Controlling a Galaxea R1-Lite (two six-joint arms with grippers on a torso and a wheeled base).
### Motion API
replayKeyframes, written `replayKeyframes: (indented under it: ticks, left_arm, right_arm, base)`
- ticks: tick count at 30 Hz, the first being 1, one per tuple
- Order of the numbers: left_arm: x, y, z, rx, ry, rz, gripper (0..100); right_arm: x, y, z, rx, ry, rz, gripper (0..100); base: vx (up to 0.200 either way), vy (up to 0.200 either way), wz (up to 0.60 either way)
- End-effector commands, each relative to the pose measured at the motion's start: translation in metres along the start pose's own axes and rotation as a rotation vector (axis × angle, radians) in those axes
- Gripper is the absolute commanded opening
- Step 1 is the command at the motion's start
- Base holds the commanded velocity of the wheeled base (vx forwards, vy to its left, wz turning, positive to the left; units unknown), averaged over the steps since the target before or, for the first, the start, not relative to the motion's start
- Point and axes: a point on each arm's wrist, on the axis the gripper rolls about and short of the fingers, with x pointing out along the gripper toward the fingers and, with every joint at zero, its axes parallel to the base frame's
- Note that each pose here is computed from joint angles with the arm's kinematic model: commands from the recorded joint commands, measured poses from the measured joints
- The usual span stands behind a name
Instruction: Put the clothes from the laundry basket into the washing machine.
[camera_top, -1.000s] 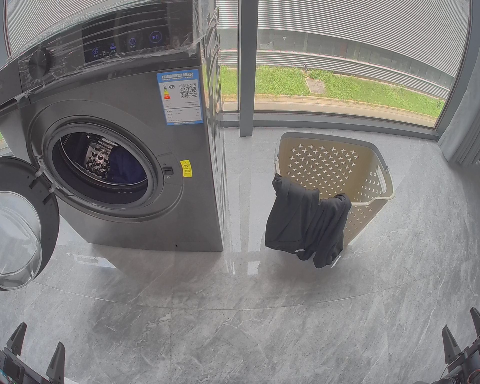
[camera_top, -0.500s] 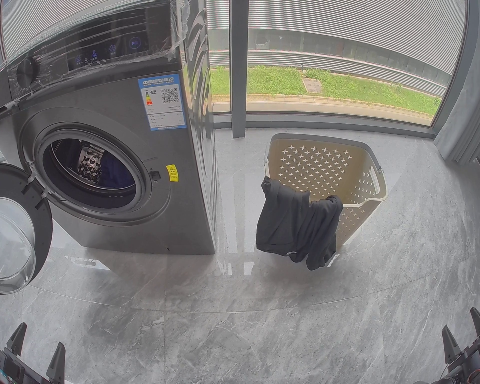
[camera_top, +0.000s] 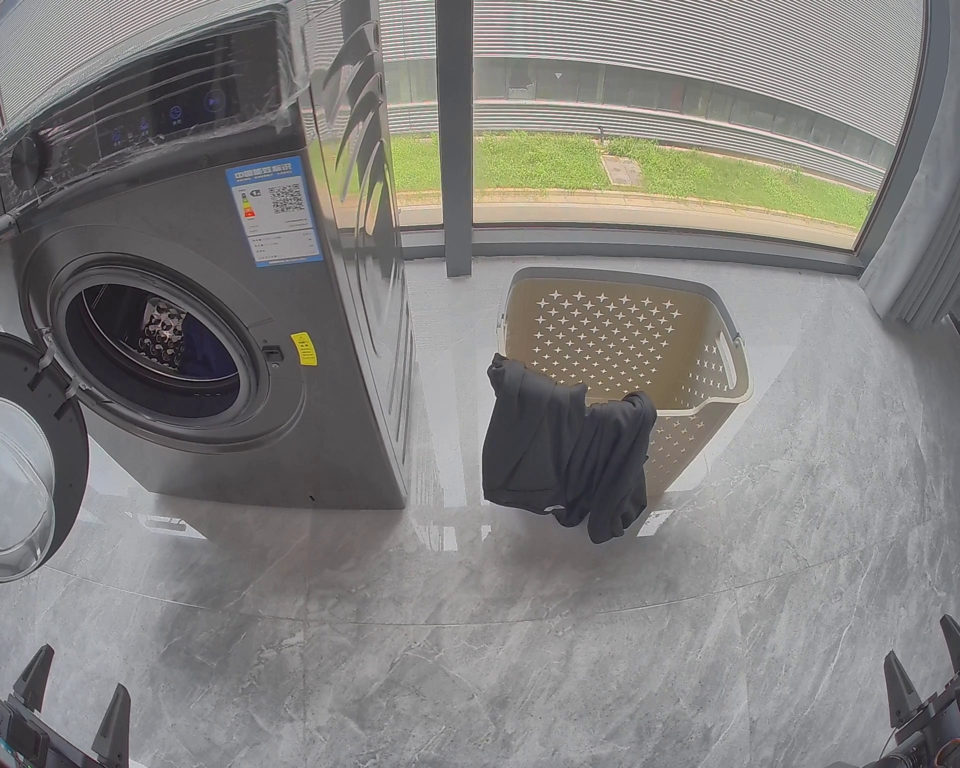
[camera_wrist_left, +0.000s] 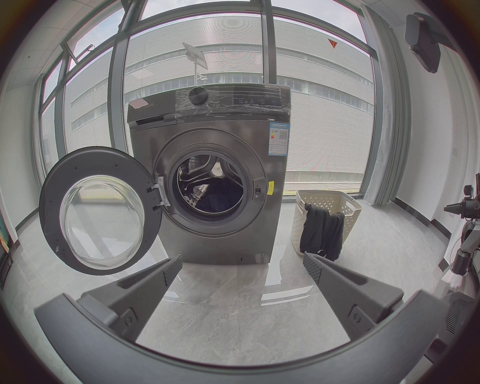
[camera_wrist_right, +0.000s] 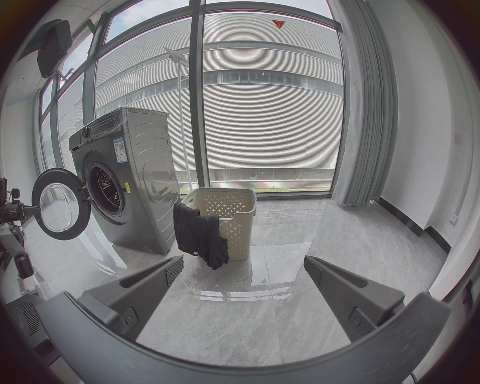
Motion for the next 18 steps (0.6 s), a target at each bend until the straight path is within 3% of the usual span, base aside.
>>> replayKeyframes:
  ticks: [1,5,14,18]
  left_arm:
    - [0.0006,0.0000,-0.0047,0.000,0.009,0.000,100]
    - [0.0006,0.0000,-0.0047,0.001,0.009,0.000,100]
    - [0.0006,0.0000,-0.0047,0.001,0.009,0.000,100]
    - [0.0006,0.0000,-0.0047,0.000,0.009,0.000,100]
  right_arm:
    - [0.0003,0.0000,-0.0034,0.000,0.004,0.001,100]
    - [0.0003,0.0000,-0.0034,0.000,0.004,0.001,100]
    - [0.0003,0.0000,-0.0034,0.000,0.004,0.001,100]
    - [0.0003,0.0000,-0.0034,0.000,0.004,0.001,100]
  base:
    - [0.000,0.000,0.00]
    - [0.000,0.000,0.00]
    - [0.200,0.000,0.00]
    - [0.000,0.000,0.00]
